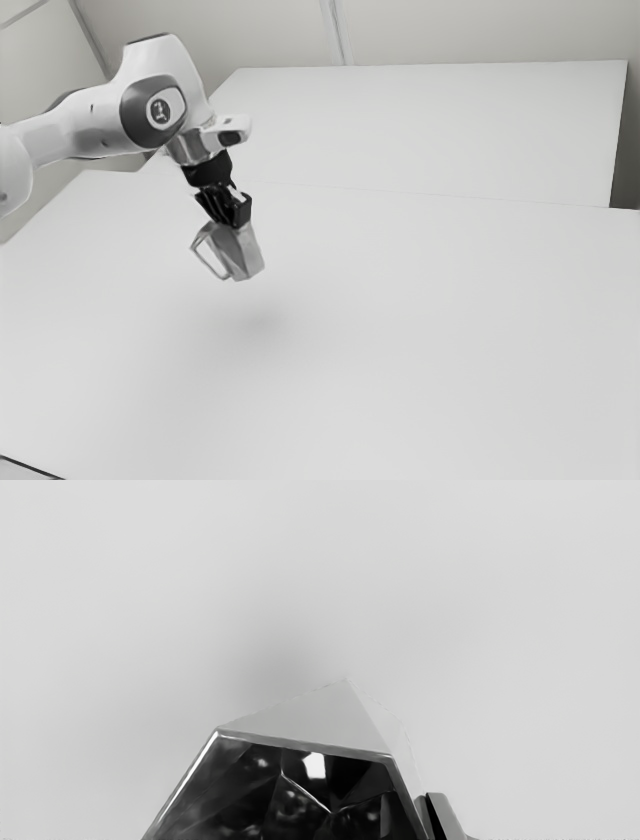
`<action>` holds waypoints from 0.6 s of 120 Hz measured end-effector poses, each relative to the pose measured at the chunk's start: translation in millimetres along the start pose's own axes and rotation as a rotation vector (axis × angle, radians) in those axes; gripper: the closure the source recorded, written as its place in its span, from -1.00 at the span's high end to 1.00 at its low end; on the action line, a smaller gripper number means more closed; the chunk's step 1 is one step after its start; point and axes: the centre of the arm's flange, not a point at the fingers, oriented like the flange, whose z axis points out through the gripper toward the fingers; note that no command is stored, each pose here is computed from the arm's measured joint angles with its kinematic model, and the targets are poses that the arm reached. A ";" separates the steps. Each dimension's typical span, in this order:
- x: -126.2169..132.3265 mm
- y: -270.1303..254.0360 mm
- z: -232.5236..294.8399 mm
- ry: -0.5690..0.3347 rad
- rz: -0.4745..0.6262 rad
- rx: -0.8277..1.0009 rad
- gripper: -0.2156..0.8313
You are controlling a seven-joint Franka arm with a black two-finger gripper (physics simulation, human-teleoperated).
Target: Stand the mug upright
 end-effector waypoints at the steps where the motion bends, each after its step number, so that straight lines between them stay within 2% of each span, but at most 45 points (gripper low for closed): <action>1: -0.3 2.8 0.2 -0.002 0.002 0.006 -0.90; 14: -14.5 32.3 7.4 -0.011 0.007 0.068 -0.90; 30: -40.5 30.6 21.2 0.017 -0.049 0.131 -0.90; 72: -66.0 31.8 89.2 0.134 -0.108 0.230 -0.90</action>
